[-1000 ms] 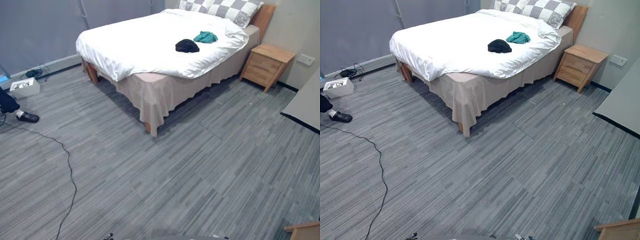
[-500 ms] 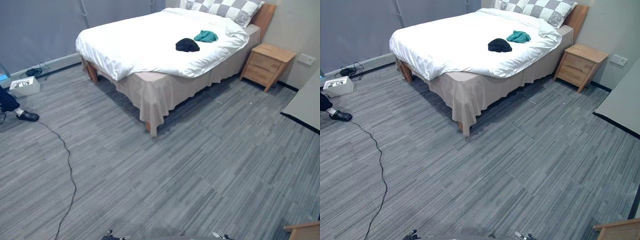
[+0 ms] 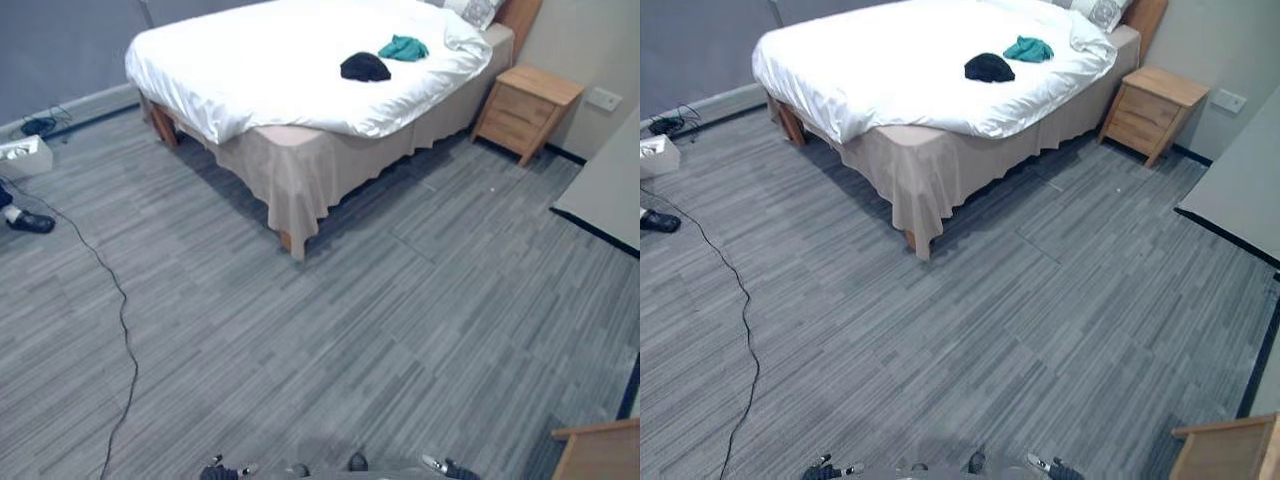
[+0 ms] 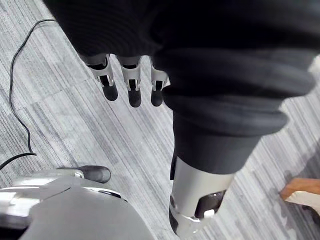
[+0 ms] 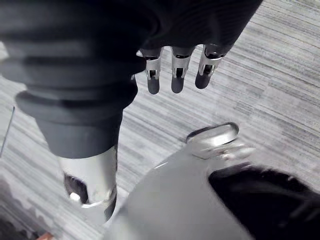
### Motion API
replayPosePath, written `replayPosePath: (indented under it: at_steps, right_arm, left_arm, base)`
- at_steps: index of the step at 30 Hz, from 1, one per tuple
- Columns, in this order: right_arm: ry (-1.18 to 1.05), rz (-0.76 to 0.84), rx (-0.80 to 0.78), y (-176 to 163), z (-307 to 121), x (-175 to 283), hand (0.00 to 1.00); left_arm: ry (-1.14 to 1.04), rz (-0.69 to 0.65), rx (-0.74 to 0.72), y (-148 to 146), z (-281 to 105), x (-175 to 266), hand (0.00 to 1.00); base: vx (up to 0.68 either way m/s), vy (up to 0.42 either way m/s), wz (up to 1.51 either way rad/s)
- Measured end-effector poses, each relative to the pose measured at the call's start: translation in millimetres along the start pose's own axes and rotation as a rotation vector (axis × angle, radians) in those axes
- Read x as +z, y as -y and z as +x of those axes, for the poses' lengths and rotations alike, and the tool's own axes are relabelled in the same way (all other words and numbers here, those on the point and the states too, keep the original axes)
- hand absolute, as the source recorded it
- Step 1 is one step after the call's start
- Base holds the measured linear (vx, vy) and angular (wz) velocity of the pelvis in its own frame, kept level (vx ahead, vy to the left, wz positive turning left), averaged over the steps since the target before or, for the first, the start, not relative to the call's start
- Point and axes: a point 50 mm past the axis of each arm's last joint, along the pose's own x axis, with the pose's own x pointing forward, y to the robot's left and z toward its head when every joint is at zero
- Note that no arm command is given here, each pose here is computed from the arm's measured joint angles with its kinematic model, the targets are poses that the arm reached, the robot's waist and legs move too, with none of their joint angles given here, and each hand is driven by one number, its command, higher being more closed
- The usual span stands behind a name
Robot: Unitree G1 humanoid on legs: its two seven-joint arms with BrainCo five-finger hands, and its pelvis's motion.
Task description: Tidy the bed and pick cloth on bed and put in laundry
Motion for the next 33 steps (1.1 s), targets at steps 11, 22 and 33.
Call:
replayPosePath:
  at_steps: [11, 22, 33]
  right_arm:
    - [0.048, 0.200, -0.121, 26.0, -6.7, -5.2, 0.00]
    - [0.082, -0.022, -0.086, 15.6, 2.2, 28.0, 0.00]
    - [0.124, -0.123, 0.004, -12.1, 7.7, 48.6, 0.00]
  left_arm:
    - [0.013, -0.107, -0.077, 33.1, -0.4, 8.1, 0.00]
    - [0.157, -0.144, -0.174, 49.4, -2.1, 36.7, 0.00]
    - [0.125, -0.200, -0.116, 42.3, -0.3, 35.3, 0.00]
  base:
    - [0.37, -0.281, -0.17]
    - [0.51, -0.259, -0.18]
    - [0.45, 0.158, 0.46]
